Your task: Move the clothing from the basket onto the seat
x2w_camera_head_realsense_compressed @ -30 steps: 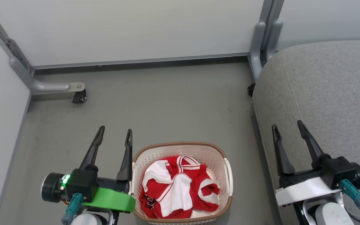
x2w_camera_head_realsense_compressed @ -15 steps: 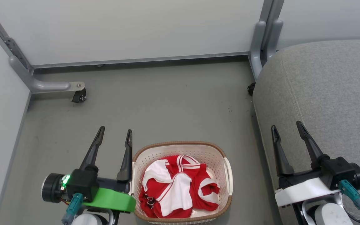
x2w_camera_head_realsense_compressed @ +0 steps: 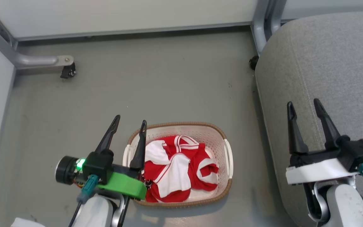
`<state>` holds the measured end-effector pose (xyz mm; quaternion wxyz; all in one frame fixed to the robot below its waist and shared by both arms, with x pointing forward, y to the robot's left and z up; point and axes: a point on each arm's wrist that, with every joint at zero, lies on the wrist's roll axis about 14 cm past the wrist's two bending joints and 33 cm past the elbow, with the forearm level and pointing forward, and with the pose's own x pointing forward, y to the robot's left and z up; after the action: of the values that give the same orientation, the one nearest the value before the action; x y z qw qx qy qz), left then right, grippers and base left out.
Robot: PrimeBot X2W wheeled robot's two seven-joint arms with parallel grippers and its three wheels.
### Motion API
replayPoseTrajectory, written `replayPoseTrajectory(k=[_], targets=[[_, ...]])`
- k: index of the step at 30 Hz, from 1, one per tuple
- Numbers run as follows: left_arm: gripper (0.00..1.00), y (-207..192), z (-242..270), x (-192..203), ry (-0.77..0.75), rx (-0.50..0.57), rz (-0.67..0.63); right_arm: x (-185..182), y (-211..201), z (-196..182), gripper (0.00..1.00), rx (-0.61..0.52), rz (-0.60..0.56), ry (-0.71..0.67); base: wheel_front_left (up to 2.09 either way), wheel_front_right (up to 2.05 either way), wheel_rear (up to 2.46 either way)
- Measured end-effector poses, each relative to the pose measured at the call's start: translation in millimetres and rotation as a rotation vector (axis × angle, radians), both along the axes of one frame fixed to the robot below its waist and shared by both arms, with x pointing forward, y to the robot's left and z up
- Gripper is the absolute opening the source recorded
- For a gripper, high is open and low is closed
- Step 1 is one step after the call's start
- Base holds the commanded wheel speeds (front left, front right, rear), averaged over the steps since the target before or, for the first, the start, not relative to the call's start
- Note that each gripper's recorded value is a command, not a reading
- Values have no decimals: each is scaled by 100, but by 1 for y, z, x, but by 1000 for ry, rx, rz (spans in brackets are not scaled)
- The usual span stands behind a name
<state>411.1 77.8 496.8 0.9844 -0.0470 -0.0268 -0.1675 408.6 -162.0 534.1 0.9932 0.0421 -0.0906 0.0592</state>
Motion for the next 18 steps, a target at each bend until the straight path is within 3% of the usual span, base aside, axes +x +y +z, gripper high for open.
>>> replayPoseTrajectory(k=[10,18], targets=[[100,-52,-90,48,180,146,-220,63,-10,-21,100,10,-27,10,0,0,0],[100,-75,-208,46,406,366,-460,97,-20,-58,100,39,-45,53,0,0,0]])
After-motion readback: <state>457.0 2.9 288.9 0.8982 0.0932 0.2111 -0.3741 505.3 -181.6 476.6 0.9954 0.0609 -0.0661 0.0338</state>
